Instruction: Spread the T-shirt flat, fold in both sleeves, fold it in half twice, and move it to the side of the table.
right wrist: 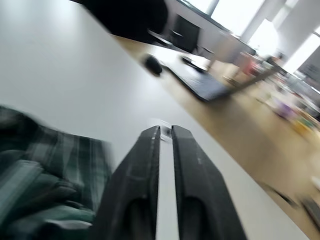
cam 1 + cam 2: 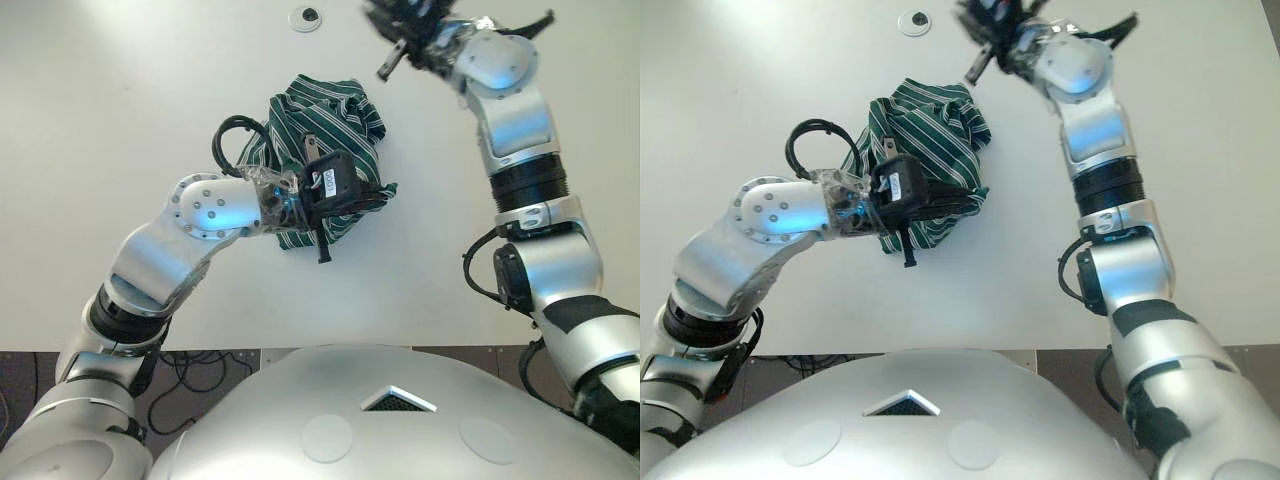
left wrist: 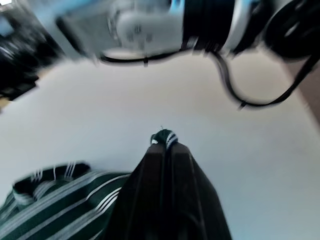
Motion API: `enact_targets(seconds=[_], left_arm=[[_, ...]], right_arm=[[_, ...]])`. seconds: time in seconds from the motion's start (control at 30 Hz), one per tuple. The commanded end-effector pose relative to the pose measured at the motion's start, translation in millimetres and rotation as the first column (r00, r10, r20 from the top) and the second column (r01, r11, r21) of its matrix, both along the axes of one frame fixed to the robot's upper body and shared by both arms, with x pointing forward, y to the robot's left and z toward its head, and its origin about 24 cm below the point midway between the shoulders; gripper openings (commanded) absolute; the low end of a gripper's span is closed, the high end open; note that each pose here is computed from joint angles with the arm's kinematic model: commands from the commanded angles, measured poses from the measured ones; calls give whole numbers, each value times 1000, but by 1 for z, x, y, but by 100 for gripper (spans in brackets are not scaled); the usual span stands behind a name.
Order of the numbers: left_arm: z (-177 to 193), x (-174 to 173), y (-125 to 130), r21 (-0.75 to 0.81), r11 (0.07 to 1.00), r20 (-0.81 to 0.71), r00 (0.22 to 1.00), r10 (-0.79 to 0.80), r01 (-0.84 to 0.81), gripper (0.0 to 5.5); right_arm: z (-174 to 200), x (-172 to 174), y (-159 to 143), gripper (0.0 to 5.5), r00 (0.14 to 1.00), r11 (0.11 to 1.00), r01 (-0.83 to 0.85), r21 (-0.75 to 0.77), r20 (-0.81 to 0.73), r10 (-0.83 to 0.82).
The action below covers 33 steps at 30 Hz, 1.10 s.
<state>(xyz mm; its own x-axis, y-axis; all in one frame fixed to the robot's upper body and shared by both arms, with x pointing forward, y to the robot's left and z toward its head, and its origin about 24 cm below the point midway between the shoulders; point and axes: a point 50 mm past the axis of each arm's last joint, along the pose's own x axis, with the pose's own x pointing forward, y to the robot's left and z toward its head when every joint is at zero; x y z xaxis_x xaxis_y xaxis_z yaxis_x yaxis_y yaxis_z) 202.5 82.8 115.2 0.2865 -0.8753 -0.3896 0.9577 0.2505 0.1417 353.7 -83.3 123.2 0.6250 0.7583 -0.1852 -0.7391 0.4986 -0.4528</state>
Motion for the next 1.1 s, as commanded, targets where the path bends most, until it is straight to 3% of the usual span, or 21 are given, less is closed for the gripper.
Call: enact_targets(seconds=[0.03, 0.13, 0.23, 0.43, 0.57, 0.67, 0.77, 1.1], left_arm=[[-22, 3, 0, 72, 997, -31, 999, 43, -41, 0], [-27, 6, -1, 86, 995, -35, 998, 59, -56, 0], [-30, 6, -1, 91, 994, -37, 997, 70, -67, 0], [-33, 8, -4, 90, 993, -35, 996, 85, -82, 0], [-34, 8, -8, 78, 993, -40, 995, 87, -83, 0], [-36, 8, -10, 68, 993, -49, 994, 101, -97, 0], [-37, 8, -12, 63, 993, -53, 993, 101, -98, 0], [-38, 8, -21, 46, 995, -50, 994, 93, -91, 0]], right_arm=[[-6, -16, 29, 112, 978, 986, -164, 3, -129, 163], [-7, -31, 42, 167, 949, 950, -302, -80, -121, 292], [-5, -34, 43, 215, 905, 852, -354, -386, 88, 416], [-2, -48, 69, 215, 635, 553, -376, -743, 228, 738], [-7, -54, 81, 215, 507, 449, -370, -814, 228, 831], [-15, -57, 83, 215, 378, 308, -318, -897, 178, 909], [-20, -57, 85, 215, 302, 224, -289, -931, 133, 944], [-42, -51, 90, 215, 269, -15, -236, -972, -80, 960]])
